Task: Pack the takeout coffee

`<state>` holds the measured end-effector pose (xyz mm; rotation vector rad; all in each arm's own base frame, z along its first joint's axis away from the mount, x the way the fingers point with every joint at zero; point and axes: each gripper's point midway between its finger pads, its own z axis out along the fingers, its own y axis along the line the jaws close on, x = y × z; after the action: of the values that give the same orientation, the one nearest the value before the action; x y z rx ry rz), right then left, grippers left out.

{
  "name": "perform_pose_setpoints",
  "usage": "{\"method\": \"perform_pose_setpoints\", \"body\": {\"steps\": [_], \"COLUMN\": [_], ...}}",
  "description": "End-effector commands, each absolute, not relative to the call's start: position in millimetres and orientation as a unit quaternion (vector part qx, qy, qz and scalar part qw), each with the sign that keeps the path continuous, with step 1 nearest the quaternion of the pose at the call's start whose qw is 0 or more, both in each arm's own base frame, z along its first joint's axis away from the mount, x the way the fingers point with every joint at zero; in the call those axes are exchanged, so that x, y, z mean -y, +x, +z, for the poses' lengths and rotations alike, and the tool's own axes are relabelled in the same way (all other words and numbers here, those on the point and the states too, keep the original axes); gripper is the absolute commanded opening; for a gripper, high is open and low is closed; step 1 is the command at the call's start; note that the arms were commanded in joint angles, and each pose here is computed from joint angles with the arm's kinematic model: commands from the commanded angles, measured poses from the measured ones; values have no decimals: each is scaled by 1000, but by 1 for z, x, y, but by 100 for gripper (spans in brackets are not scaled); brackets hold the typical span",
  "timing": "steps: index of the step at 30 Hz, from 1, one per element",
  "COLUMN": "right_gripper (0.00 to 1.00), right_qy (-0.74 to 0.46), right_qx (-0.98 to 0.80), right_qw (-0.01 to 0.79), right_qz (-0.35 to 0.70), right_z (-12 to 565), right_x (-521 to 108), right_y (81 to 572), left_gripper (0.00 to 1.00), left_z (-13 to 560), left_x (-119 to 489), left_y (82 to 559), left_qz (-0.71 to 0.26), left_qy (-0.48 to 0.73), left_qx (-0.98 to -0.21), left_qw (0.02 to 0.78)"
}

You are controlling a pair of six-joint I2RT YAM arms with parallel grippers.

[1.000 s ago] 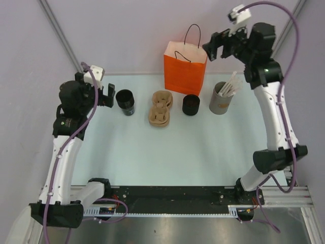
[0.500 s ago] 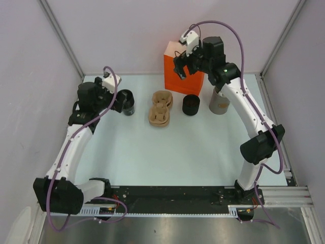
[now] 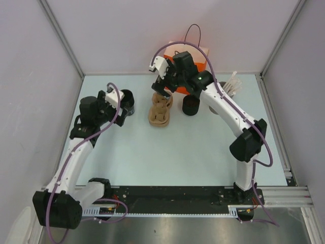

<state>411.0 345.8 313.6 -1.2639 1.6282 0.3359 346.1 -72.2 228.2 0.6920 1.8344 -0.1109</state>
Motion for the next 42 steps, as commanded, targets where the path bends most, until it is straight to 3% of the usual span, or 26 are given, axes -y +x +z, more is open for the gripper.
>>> {"method": "perform_pose_setpoints", "body": {"steps": [1,18,32,37,42], "right_gripper": [97,96,90,81,61], "right_qy": [-550,-612,-593,-592,-595], "right_qx": [-682,-691,-709,-709,-708], "right_qw": [460,341,340,339,331], "right_qz": [145,178,172,179,188], "right_z": [272,164,126,122,120], "right_x": [-356,-367,-371,-375,-376], "right_y": [433,444,468,470,465], "left_gripper": [100,100,100,100,100], "left_z": [235,213,209,207,204], "left_x": [74,58,57,57,56], "left_y": [326,311,311,311,312], "left_qz": [-39,-27,-28,-27,-25], "left_qy": [322,268,263,262,260], "left_qx": [-752,-777,-779,-780,-782], "left_qw": [573,569,568,567,566]}}
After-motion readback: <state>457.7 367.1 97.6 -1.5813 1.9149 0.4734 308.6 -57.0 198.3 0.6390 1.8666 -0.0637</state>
